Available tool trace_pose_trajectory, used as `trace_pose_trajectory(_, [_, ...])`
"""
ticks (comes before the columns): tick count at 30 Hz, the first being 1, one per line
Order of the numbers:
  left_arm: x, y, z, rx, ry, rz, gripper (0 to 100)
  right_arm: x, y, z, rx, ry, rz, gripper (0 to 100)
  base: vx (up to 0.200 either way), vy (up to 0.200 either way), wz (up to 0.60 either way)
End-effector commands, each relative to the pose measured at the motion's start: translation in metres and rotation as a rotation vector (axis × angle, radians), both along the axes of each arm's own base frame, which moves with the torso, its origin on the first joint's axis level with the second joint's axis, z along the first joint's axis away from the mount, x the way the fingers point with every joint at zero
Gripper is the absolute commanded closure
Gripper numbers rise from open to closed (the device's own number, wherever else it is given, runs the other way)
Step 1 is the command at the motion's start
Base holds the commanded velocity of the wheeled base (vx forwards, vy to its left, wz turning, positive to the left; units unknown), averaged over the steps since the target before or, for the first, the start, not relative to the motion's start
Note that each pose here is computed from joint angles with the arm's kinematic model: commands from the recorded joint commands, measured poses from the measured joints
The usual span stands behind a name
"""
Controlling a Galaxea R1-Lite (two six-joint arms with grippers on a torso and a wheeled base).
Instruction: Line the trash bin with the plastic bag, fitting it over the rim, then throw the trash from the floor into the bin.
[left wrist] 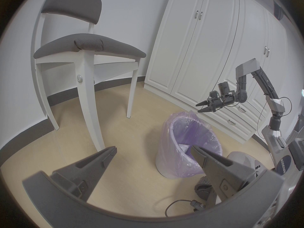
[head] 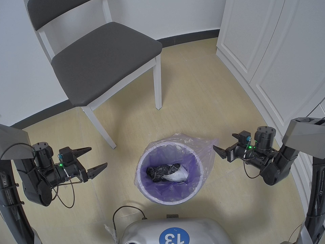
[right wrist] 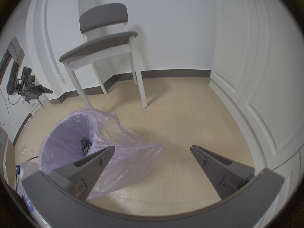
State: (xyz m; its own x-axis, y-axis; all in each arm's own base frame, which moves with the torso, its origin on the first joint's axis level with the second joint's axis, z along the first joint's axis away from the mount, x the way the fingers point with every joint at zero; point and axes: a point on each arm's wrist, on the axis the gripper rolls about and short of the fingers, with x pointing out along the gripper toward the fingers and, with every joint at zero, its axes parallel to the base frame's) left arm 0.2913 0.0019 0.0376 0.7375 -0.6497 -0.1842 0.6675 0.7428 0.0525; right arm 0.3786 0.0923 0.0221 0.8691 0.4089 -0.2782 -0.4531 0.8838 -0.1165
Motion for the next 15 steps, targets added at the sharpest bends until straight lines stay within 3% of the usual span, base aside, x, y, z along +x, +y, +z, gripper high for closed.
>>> trace_pose_trajectory(1, [-0.007, 0.004, 0.005, 0.003, -0.013, 0.016, 0, 0.064, 0.017, -0.045, -0.072, 0.125, 0.020, 0, 0.000, 0.000, 0.00])
trace_pose_trajectory(9, [-0.011, 0.004, 0.015, 0.007, -0.048, 0.017, 0, 0.112, 0.034, -0.075, -0.199, 0.221, 0.084, 0, 0.000, 0.000, 0.00])
trace_pose_trajectory(15, [-0.009, 0.003, 0.014, 0.007, -0.048, 0.011, 0, 0.127, 0.064, -0.081, -0.218, 0.234, 0.147, 0, 0.000, 0.000, 0.00])
